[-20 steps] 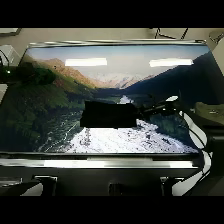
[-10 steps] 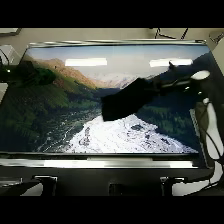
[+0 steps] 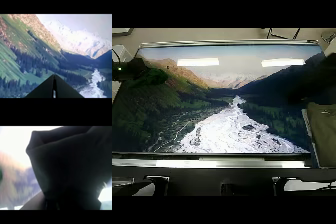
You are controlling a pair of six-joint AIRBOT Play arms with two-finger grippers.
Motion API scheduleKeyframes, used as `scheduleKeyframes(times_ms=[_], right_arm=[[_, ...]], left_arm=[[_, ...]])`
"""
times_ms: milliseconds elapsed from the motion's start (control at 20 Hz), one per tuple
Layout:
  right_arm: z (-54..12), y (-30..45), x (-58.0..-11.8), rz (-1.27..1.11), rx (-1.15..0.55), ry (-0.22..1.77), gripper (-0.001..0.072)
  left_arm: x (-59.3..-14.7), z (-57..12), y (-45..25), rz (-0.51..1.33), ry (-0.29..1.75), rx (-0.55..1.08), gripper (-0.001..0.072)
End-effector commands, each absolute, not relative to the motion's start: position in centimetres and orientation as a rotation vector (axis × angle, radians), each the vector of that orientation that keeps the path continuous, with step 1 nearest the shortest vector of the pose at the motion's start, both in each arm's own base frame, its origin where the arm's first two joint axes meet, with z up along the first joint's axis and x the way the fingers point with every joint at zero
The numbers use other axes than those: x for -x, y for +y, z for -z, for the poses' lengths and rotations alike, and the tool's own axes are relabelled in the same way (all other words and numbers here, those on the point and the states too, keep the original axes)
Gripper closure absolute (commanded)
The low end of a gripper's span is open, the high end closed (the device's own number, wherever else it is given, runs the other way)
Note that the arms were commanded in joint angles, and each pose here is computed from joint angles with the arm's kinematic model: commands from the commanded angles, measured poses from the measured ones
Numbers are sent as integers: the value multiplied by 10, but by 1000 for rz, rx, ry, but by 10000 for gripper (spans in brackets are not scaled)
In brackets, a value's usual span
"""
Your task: Fold the clothes and pants, and hang the long-sleeved shirts on hangers.
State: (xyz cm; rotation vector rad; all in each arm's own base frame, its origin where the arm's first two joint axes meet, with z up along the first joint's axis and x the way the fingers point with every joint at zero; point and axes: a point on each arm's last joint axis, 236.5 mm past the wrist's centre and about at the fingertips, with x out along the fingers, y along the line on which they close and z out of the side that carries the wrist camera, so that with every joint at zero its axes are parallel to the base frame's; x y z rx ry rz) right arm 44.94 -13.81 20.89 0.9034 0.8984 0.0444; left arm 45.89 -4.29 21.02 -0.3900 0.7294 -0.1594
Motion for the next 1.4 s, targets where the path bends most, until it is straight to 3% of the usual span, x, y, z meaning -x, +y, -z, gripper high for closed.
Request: scheduleKeyframes(times_ms=[0,300,650,800,1050,1350], right_arm=[[-216,-213,-409,170,-1058,832,670],[-221,-269,-336,432,-1149,802,670],[-167,-292,-233,828,-1070,1062,668],[-120,-283,-180,955,-1026,1261,668],[-38,-249,-152,901,-1068,1483,667],[-23,-257,-128,981,-998,1552,667]], left_arm=[[-460,-210,-43,165,725,373,683],[-461,-212,-42,164,713,374,683],[-462,-214,-44,172,708,370,684],[-462,-214,-44,172,708,370,684],[-462,-215,-48,186,707,388,683],[-460,-216,-58,207,711,386,683]])
